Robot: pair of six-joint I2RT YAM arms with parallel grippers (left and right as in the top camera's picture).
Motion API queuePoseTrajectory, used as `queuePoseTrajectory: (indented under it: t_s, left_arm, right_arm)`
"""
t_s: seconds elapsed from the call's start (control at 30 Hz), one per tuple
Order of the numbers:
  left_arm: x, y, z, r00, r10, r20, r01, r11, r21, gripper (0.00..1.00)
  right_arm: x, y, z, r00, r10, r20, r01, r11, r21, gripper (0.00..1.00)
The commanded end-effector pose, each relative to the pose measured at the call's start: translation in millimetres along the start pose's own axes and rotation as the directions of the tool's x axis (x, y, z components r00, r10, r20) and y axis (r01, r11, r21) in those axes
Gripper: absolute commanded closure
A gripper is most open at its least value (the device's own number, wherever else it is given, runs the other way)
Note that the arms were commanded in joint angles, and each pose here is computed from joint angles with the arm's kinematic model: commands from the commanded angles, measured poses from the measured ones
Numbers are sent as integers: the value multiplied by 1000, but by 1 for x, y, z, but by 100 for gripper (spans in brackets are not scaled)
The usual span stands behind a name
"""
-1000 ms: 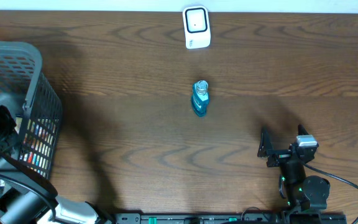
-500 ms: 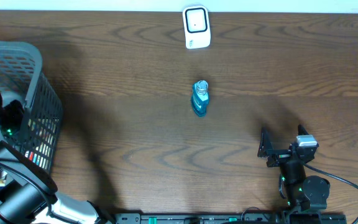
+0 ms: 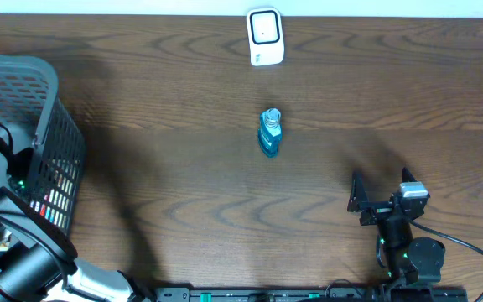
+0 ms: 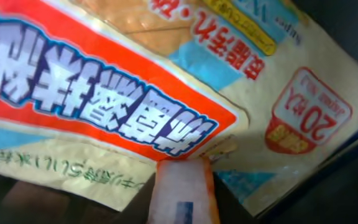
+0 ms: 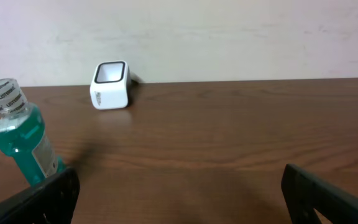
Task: Scan the item barcode
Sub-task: 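Grasp the small orange box in the basket with the left gripper, then carry the orange box toward the scanner beside the bottle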
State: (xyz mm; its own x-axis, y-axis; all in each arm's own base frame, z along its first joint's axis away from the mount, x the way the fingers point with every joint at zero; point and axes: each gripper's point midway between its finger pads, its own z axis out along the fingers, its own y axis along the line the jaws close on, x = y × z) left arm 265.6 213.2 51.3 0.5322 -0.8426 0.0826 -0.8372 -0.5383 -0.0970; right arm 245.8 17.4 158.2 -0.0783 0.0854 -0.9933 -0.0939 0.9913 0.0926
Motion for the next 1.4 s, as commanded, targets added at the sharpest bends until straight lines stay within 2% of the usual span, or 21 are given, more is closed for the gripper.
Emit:
queuePoseTrajectory:
  t_s: [0.0, 0.1, 0.17, 0.4, 0.5, 0.67, 0.73, 0.83, 0.9, 1.0, 1.07, 1.1, 1.17, 1.23, 1.37]
  left_arm:
    - [-1, -17, -14, 996, 86, 17, -87, 994, 61, 87]
    - [-2, -31, -39, 993, 113, 43, -118, 983, 140, 92]
    - [-2, -44, -67, 988, 137, 77, -151, 963, 222, 92]
    - [3, -69, -173, 960, 177, 217, -266, 818, 509, 92]
    - [8, -68, -219, 952, 154, 264, -290, 731, 618, 92]
    - [23, -58, -307, 938, 114, 327, -337, 509, 792, 92]
    - [39, -53, -329, 936, 153, 318, -353, 426, 833, 92]
    - [82, -43, -348, 911, 303, 279, -371, 312, 875, 92]
    - [115, -36, -349, 869, 424, 253, -386, 262, 885, 92]
    - [171, -24, -341, 745, 612, 264, -453, 174, 874, 92]
    - [207, -14, -329, 628, 712, 313, -527, 93, 845, 92]
    - [227, -9, -321, 551, 759, 347, -568, 37, 822, 92]
    - [254, 1, -301, 435, 816, 380, -635, -21, 772, 92]
    - [272, 10, -272, 355, 856, 376, -704, -20, 710, 92]
    - [284, 22, -204, 277, 901, 333, -847, 66, 527, 93]
  right_arm:
    - [1, 0, 0, 1000, -13, -4, 13, 1000, 1, 1]
    - [1, 0, 0, 1000, -13, -4, 13, 1000, 1, 1]
    - [1, 0, 0, 1000, -13, -4, 13, 1000, 1, 1]
    - [1, 0, 0, 1000, -13, -4, 13, 1000, 1, 1]
    - [1, 0, 0, 1000, -13, -4, 13, 1000, 1, 1]
    - [1, 0, 0, 1000, -13, -4, 13, 1000, 1, 1]
    - [1, 0, 0, 1000, -13, -4, 13, 1000, 1, 1]
    - [1, 0, 0, 1000, -13, -4, 13, 1000, 1, 1]
    - [1, 0, 0, 1000, -13, -4, 13, 1000, 1, 1]
    - [1, 0, 0, 1000, -13, -4, 13, 1000, 1, 1]
    - [1, 0, 0, 1000, -13, -4, 13, 1000, 1, 1]
    - [1, 0, 0, 1000, -13, -4, 13, 1000, 1, 1]
    - [1, 0, 0, 1000, -13, -4, 13, 1000, 1, 1]
    - [1, 0, 0, 1000, -13, -4, 13, 1000, 1, 1]
    - [1, 0, 0, 1000, -13, -4, 13, 1000, 1, 1]
